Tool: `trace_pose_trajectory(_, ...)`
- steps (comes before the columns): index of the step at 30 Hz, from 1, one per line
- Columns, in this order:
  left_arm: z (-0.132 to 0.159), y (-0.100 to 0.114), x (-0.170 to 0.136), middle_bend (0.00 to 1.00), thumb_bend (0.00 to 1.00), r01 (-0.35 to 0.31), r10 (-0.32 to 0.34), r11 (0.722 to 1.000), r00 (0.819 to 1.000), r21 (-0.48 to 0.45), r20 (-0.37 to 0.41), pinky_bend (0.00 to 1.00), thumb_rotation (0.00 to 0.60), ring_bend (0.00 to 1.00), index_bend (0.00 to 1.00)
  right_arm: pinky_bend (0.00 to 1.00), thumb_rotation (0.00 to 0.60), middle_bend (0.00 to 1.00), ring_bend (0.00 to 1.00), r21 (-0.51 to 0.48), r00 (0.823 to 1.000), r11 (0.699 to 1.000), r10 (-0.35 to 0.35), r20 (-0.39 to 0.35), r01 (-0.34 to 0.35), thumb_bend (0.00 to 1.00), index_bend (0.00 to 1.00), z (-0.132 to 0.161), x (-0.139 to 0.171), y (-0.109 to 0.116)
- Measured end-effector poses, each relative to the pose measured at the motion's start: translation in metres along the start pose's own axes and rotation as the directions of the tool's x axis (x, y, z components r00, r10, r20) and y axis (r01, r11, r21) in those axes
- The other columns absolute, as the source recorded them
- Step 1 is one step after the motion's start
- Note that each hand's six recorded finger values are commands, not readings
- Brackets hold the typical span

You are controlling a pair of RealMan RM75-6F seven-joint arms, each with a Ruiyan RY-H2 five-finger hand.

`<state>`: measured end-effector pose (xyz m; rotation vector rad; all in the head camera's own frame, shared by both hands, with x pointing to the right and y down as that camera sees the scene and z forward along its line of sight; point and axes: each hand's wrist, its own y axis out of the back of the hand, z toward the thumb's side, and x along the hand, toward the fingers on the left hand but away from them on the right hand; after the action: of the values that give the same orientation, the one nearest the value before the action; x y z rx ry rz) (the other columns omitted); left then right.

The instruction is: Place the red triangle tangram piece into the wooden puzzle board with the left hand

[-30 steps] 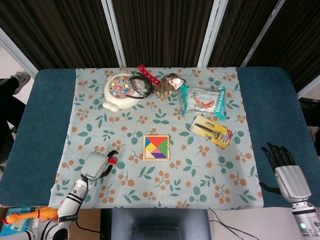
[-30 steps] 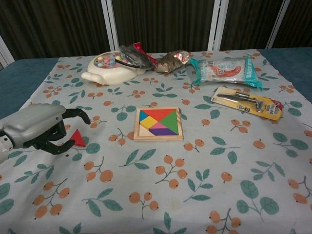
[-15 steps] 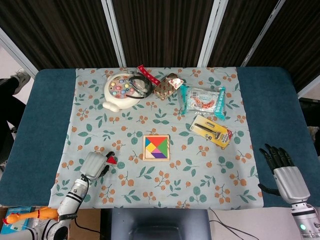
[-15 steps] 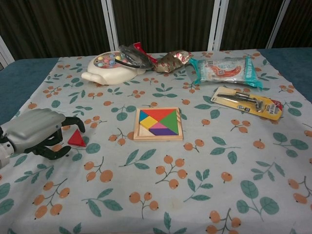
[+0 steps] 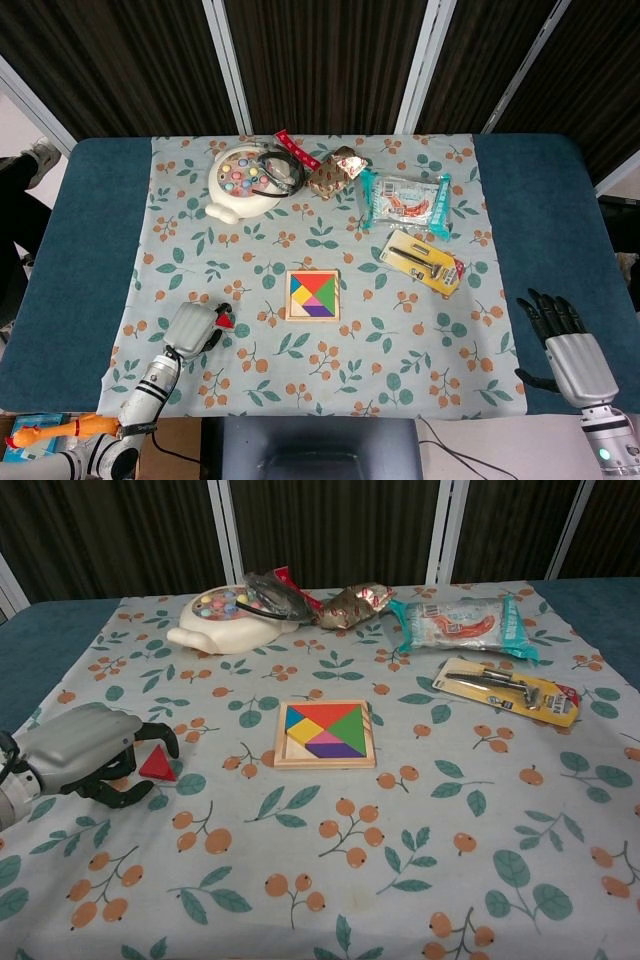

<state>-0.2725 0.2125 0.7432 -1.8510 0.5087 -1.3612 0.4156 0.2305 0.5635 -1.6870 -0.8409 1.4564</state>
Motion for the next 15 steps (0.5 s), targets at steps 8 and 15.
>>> trace_pose_trajectory(8,-0.0026,-0.0046,0.0065,1.0,0.41,0.008,-0.008,1.0,1.0,0.002,-0.008,1.0,0.6,1.0,0.4,0.0,0.6,0.0,0.0,0.0,1.0,1.0,0.002,-0.004,-0.002,0.15,0.0,0.0003,0.0025,0.0001)
trace_pose_trajectory(15,-0.0034,-0.0034,0.0061,1.0,0.4,0.0,0.0,1.0,1.0,0.003,-0.01,1.0,0.6,1.0,0.46,0.0,0.6,0.0,0.0,0.003,1.0,1.0,0.013,-0.01,-0.013,0.15,0.0,0.0015,0.0025,-0.0015)
